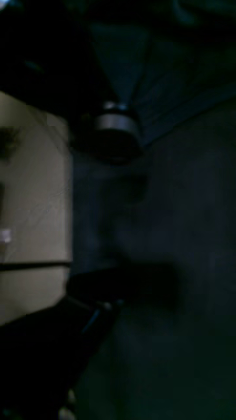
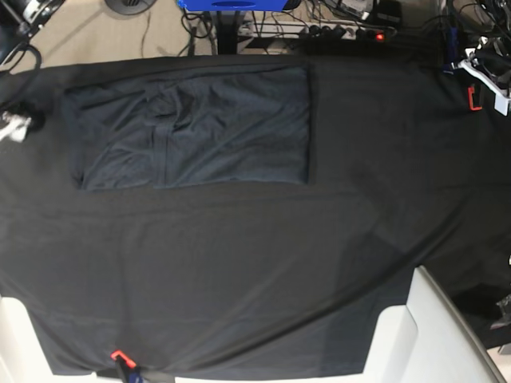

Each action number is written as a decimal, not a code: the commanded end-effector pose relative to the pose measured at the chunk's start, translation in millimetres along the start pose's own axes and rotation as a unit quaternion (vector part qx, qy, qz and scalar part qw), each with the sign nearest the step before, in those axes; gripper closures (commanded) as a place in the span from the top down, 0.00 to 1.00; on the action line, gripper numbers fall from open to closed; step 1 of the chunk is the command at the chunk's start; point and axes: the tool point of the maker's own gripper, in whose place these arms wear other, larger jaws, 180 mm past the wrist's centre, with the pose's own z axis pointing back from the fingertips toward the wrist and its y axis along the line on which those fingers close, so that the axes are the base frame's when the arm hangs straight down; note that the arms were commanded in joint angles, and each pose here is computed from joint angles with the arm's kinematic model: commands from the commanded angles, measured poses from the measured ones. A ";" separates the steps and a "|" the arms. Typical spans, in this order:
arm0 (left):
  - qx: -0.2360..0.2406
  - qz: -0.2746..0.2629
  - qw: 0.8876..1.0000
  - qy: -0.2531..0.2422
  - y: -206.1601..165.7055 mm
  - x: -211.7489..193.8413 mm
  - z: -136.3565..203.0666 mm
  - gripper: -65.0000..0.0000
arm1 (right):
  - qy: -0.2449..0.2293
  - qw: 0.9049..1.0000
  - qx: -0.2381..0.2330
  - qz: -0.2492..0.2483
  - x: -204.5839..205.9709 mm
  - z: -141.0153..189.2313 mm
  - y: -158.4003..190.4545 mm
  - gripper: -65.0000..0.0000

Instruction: Fold the T-shirt properly

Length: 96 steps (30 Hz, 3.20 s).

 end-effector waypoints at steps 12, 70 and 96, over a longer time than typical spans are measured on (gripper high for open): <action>0.001 -0.007 1.000 -0.014 1.9 8.5 3.8 0.00 | -0.071 0.995 0.068 0.017 53.0 7.1 37.5 0.77; -0.030 -0.029 0.999 0.002 -20.0 -8.9 -7.9 0.00 | 0.075 0.972 0.210 0.073 -33.7 -54.3 138.9 0.41; -0.030 -0.029 0.999 0.002 -20.0 -8.9 -7.9 0.00 | 0.060 0.966 0.235 0.087 -9.7 -52.7 167.0 0.01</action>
